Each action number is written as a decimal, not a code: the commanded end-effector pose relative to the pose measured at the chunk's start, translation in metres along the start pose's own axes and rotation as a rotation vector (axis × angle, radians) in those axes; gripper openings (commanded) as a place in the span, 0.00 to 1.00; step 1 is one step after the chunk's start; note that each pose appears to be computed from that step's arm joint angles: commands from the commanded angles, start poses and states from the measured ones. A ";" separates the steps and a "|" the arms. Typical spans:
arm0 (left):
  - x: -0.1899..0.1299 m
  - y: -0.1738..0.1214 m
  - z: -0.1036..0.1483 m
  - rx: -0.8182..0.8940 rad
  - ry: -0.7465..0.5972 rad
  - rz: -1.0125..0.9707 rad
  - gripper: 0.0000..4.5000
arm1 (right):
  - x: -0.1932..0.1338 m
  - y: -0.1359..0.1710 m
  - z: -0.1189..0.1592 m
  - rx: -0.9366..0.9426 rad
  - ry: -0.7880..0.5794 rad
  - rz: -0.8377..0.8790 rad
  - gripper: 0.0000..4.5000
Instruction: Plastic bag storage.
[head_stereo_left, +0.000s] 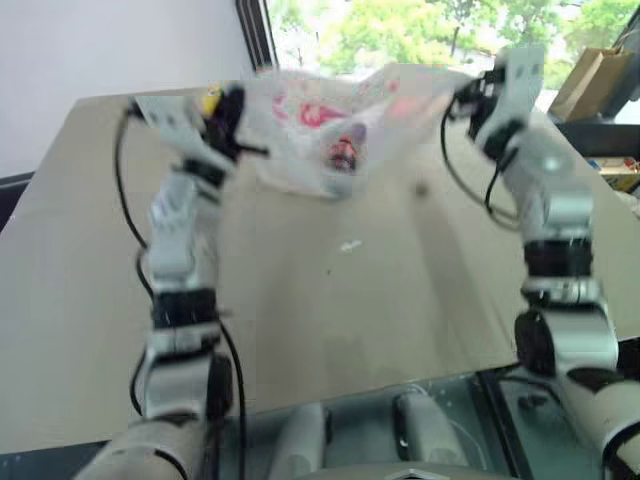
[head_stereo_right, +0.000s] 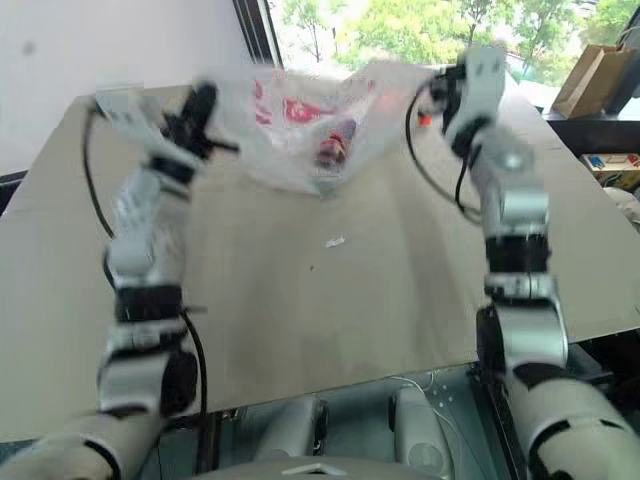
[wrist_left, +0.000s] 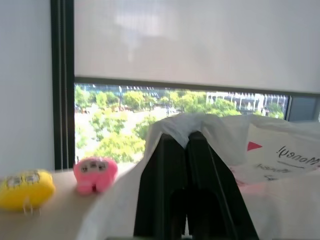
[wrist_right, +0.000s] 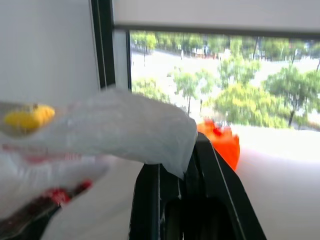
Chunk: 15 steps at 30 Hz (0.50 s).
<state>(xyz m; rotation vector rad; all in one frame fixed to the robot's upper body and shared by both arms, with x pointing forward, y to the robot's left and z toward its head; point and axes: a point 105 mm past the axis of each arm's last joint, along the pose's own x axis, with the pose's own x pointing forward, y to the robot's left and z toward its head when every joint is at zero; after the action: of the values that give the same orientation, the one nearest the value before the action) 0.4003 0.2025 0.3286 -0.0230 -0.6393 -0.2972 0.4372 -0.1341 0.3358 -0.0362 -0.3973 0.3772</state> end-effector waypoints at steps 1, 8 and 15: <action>0.026 0.027 0.033 0.004 -0.060 0.028 0.00 | 0.016 -0.005 0.046 -0.016 -0.131 0.030 0.01; 0.050 0.062 0.070 0.044 -0.111 0.104 0.00 | 0.032 -0.009 0.079 -0.078 -0.212 0.034 0.01; 0.034 0.075 0.065 0.079 -0.100 0.092 0.00 | 0.029 -0.011 0.080 -0.095 -0.233 0.050 0.01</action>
<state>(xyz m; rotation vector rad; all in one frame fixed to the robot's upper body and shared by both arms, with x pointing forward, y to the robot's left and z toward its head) 0.4262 0.2574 0.3862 -0.0136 -0.6594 -0.2125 0.4511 -0.1259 0.3885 -0.0787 -0.5250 0.4324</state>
